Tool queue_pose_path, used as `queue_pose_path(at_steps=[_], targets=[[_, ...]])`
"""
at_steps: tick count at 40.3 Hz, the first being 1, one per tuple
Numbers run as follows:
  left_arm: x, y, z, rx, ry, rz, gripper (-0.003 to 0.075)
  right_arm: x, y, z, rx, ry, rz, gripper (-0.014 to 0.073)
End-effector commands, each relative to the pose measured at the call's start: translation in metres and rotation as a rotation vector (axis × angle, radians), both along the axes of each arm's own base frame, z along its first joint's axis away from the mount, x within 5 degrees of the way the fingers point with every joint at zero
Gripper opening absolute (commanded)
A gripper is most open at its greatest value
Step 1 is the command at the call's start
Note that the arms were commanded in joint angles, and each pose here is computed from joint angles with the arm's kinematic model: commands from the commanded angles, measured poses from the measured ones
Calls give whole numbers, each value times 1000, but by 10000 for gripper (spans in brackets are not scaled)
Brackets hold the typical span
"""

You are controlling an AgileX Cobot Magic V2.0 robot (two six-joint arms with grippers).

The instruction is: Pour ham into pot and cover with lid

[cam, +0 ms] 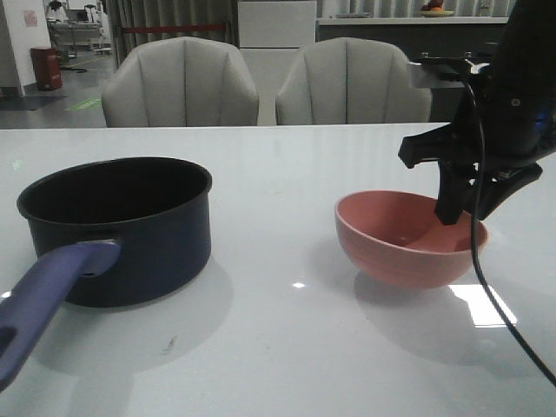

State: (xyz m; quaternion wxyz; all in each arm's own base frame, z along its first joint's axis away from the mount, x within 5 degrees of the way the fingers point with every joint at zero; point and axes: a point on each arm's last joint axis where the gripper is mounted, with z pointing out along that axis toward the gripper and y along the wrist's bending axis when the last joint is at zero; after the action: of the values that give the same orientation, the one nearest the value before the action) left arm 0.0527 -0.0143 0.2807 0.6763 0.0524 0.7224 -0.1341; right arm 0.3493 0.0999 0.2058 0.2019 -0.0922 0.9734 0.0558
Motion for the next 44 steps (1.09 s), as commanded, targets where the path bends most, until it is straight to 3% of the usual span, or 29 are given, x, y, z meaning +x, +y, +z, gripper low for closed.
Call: queue_pose_path(at_steps=[1, 11, 18, 25, 35, 44], targets=[[0, -1, 16, -37, -94, -11, 572, 3, -2, 31, 29, -123, -8, 402], [0, -1, 16, -37, -94, -11, 572, -16, -7, 81, 54, -260, 9, 411], [0, -1, 16, -37, -94, -11, 572, -51, -16, 136, 69, -432, 48, 411], [0, -1, 16, -37, -96, -11, 572, -95, -23, 166, 121, -612, 57, 411], [0, -1, 16, -37, -96, -11, 572, -166, -36, 173, 209, -882, 78, 411], [0, -1, 16, -37, -96, -11, 572, -223, -52, 143, 265, -1034, 86, 411]])
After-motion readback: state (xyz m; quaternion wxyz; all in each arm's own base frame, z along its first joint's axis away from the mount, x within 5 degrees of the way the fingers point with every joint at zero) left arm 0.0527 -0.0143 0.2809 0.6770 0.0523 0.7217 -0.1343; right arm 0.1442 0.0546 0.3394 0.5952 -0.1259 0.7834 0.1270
